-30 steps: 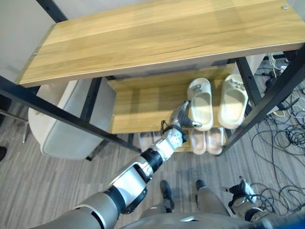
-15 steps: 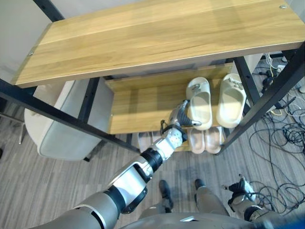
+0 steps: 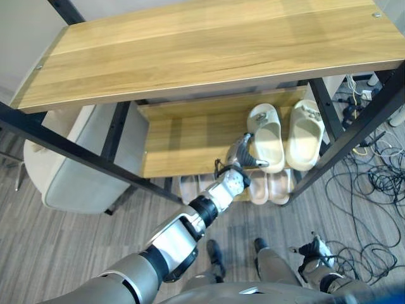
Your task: Arrange the slippers neatly on the shoe rack.
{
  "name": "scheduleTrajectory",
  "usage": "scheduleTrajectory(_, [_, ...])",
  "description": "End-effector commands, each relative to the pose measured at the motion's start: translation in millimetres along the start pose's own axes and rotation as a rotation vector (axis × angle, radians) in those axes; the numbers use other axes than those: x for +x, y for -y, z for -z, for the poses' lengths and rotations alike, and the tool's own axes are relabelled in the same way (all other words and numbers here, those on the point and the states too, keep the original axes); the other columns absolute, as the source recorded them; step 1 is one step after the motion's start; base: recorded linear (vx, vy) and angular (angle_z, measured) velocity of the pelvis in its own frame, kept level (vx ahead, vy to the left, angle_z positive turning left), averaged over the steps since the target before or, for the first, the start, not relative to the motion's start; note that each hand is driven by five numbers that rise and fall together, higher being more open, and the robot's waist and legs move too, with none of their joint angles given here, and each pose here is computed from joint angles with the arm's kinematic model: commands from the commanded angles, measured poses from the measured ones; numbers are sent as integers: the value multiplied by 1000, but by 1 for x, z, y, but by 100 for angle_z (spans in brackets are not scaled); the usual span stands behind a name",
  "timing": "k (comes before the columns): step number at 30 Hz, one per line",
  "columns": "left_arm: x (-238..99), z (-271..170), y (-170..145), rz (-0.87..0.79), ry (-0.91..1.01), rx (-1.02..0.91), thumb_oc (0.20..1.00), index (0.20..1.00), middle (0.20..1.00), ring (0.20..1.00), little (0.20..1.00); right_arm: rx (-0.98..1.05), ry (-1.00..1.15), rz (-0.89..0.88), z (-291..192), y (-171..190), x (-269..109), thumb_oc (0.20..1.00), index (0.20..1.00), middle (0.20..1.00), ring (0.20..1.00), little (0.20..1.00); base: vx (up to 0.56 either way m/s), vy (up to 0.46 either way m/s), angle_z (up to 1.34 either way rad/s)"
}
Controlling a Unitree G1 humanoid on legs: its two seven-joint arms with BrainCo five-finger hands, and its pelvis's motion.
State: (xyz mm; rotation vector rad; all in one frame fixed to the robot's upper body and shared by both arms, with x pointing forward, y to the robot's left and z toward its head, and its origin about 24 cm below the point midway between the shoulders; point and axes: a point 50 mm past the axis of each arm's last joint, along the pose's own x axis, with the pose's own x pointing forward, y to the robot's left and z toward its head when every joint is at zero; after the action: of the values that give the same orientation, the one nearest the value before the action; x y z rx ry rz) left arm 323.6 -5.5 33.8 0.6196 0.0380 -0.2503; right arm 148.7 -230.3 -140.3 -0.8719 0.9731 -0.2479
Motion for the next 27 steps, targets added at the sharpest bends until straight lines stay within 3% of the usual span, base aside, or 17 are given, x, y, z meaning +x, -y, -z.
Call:
scheduleTrajectory(1, [12, -30, 4, -10, 37, -24, 1000, 1000, 1000, 1000, 1000, 1, -6, 46, 0, 13, 7, 1000, 1000, 1000, 1000, 1000, 0, 0, 0])
scheduleTrajectory(8, [16, -7, -21, -101, -10, 44, 1000, 1000, 1000, 1000, 1000, 16, -29, 35, 5, 9, 4, 1000, 1000, 1000, 1000, 1000, 0, 0, 0])
scheduleTrajectory(13, [16, 22, -69, -197, -10, 124, 1000, 1000, 1000, 1000, 1000, 37, -50, 31, 11, 5, 1, 1000, 1000, 1000, 1000, 1000, -1, 3, 8])
scheduleTrajectory(17, [11, 27, -85, -209, 39, 148, 1000, 1000, 1000, 1000, 1000, 5, -30, 18, 7, 2, 0, 1000, 1000, 1000, 1000, 1000, -4, -10, 12])
scheduleTrajectory(27, [-25, 60, -86, -88, 66, 157, 1000, 1000, 1000, 1000, 1000, -36, -60, -47, 20, -14, -10, 1000, 1000, 1000, 1000, 1000, 1, -26, 18])
